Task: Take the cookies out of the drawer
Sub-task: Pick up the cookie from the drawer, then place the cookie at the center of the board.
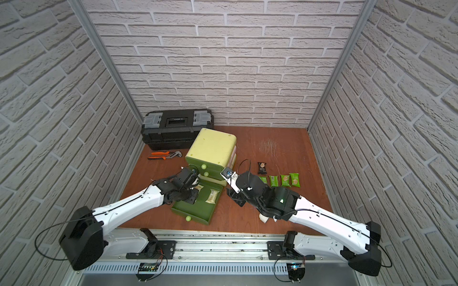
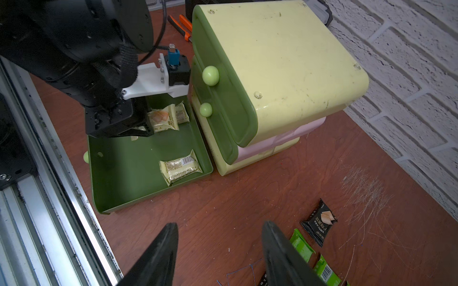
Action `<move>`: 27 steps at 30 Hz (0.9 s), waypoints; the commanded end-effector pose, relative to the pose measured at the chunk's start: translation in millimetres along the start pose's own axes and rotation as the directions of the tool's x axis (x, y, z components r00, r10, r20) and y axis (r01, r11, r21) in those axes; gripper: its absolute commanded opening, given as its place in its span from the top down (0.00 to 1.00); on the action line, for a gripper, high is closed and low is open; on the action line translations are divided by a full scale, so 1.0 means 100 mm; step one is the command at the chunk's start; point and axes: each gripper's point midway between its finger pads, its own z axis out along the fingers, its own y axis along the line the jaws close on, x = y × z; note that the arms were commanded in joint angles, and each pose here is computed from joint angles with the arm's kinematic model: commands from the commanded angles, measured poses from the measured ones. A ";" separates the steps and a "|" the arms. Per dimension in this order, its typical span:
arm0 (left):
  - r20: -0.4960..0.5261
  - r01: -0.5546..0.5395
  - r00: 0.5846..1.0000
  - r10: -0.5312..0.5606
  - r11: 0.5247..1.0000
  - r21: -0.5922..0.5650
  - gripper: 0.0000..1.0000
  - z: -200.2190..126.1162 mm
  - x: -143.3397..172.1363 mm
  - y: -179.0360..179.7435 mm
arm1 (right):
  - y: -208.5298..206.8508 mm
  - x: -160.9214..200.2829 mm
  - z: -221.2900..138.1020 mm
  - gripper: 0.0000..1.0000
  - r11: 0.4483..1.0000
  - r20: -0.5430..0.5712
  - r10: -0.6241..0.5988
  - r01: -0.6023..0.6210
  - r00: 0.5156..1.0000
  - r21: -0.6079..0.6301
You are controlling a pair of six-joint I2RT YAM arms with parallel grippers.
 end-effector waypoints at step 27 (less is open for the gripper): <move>-0.183 0.418 0.882 -0.435 0.900 -0.124 0.64 0.04 0.12 1.57 | 0.00 -0.27 -0.08 0.43 0.993 0.120 0.105 -0.098 0.987 -0.058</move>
